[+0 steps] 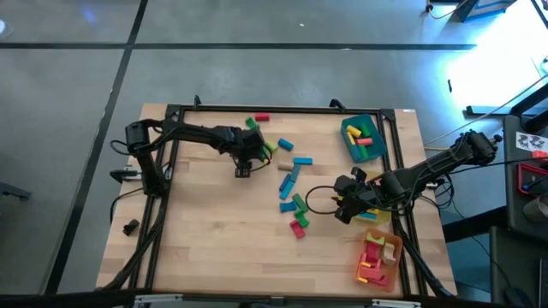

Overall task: Sort blocks by size
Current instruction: Put the brown arch block into the orange bin

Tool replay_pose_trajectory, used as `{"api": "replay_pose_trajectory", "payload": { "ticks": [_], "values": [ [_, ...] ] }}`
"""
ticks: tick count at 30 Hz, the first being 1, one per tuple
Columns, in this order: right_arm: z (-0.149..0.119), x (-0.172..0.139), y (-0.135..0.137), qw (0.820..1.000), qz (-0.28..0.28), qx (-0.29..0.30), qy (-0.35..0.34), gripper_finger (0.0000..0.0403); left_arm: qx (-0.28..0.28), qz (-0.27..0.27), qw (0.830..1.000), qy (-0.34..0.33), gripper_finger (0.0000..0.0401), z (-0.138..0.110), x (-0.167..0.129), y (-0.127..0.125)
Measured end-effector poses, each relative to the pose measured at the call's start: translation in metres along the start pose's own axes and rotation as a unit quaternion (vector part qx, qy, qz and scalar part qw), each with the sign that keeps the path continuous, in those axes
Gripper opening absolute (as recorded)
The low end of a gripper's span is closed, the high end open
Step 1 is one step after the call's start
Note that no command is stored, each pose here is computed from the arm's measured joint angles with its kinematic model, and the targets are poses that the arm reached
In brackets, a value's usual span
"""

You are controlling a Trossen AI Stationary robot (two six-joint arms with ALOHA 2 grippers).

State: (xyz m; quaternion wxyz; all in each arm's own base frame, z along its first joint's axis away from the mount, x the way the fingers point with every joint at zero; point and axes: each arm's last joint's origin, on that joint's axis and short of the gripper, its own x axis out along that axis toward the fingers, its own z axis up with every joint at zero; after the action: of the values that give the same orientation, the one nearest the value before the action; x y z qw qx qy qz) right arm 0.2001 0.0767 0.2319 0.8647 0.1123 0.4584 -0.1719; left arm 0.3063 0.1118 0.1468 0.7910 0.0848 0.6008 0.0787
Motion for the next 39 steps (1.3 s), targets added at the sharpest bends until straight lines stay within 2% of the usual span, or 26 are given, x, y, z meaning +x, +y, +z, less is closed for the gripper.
{"api": "replay_pose_trajectory", "payload": {
  "ticks": [8, 15, 19, 21, 26, 33, 36, 39],
  "values": [
    [0.000, 0.000, 0.000, 1.000, -0.003, 0.000, -0.003, 0.0140, -0.047, 0.063, 0.997, 0.018, 0.0197, -0.001, -0.002, 0.004],
    [0.000, 0.000, 0.000, 1.000, -0.003, 0.000, -0.003, 0.0140, -0.195, 0.072, 0.978, 0.017, 0.0196, -0.009, 0.000, 0.022],
    [0.000, 0.000, 0.000, 1.000, -0.003, 0.000, -0.003, 0.0140, -0.239, 0.044, 0.970, 0.012, 0.0196, -0.014, 0.002, 0.032],
    [0.000, 0.000, 0.000, 1.000, -0.003, 0.000, -0.003, 0.0140, -0.243, 0.032, 0.969, 0.010, 0.0196, -0.015, 0.002, 0.035],
    [0.000, 0.000, 0.000, 1.000, -0.003, 0.000, -0.003, 0.0140, -0.196, 0.012, 0.981, 0.015, 0.0196, -0.019, 0.005, 0.035],
    [0.000, 0.000, 0.000, 1.000, -0.003, 0.000, -0.004, 0.0140, -0.187, 0.009, 0.982, 0.017, 0.0194, -0.028, 0.013, 0.028],
    [0.000, 0.000, 0.000, 1.000, -0.003, 0.000, -0.004, 0.0140, -0.187, 0.009, 0.982, 0.014, 0.0172, -0.027, 0.013, 0.027],
    [0.000, 0.000, 0.000, 1.000, -0.003, 0.000, -0.004, 0.0140, -0.184, 0.012, 0.983, 0.007, 0.0132, -0.025, 0.012, 0.027]
  ]
}}
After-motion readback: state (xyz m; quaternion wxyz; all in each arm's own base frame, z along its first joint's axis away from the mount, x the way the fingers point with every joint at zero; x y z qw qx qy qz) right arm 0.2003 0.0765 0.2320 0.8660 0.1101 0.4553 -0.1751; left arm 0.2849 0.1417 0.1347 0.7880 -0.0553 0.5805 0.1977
